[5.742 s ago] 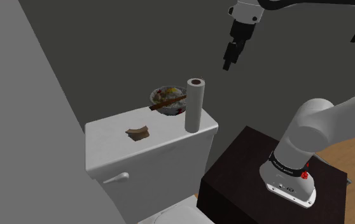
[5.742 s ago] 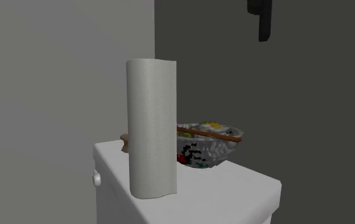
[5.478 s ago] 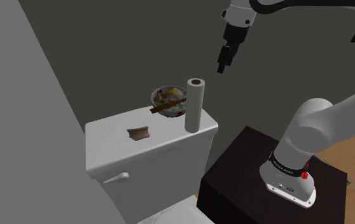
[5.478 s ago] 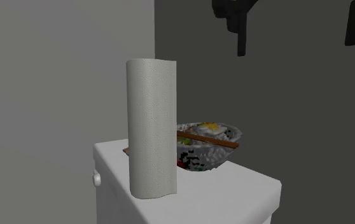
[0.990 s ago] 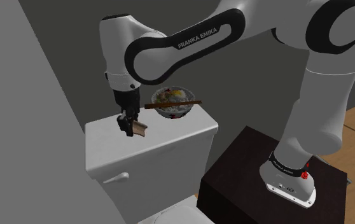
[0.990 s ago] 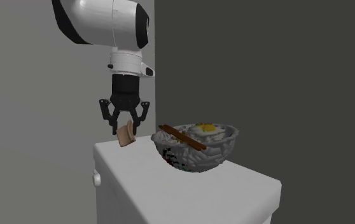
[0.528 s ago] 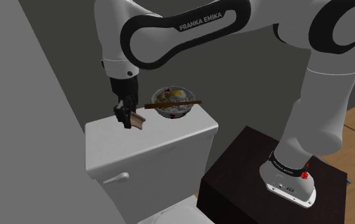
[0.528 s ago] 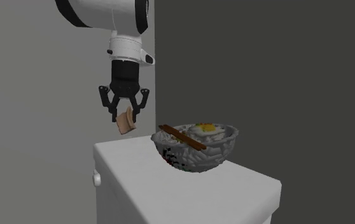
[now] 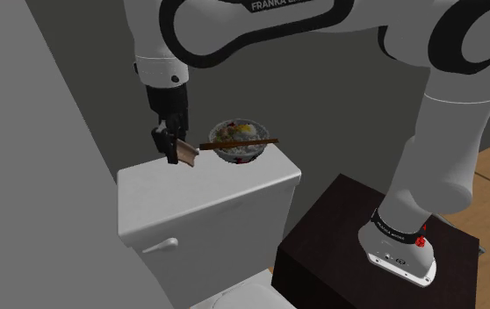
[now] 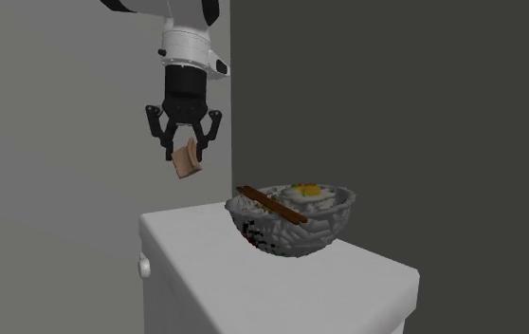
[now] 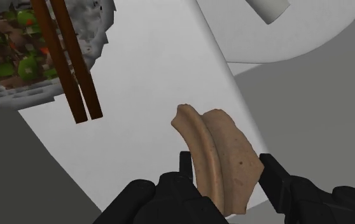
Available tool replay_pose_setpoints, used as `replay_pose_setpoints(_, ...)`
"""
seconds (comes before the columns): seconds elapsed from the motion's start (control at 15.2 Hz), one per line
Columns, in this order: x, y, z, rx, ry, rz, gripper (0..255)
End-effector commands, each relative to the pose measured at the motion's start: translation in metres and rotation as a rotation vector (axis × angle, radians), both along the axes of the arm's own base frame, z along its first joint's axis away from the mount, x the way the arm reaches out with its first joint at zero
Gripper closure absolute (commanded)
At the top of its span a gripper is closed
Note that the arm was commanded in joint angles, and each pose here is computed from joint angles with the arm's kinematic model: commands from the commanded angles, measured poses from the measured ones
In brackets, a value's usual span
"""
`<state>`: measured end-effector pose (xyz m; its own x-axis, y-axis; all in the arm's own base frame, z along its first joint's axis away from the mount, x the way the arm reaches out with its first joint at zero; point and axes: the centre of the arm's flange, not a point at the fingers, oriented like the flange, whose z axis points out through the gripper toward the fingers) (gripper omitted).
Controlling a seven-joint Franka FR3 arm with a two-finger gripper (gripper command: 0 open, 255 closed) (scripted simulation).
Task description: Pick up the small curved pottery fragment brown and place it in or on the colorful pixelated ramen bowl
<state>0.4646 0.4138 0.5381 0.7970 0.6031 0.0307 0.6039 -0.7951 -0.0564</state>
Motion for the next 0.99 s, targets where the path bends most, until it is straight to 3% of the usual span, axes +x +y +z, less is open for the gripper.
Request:
replay_pose_setpoints(0.0, 0.000, -0.001, 0.010, 0.000, 0.000, 0.000, 255)
replay_pose_setpoints(0.46, 0.000, -0.001, 0.043, 0.000, 0.000, 0.000, 255)
replay_pose_setpoints(0.92, 0.016, -0.092, 0.039, 0.000, 0.000, 0.000, 255)
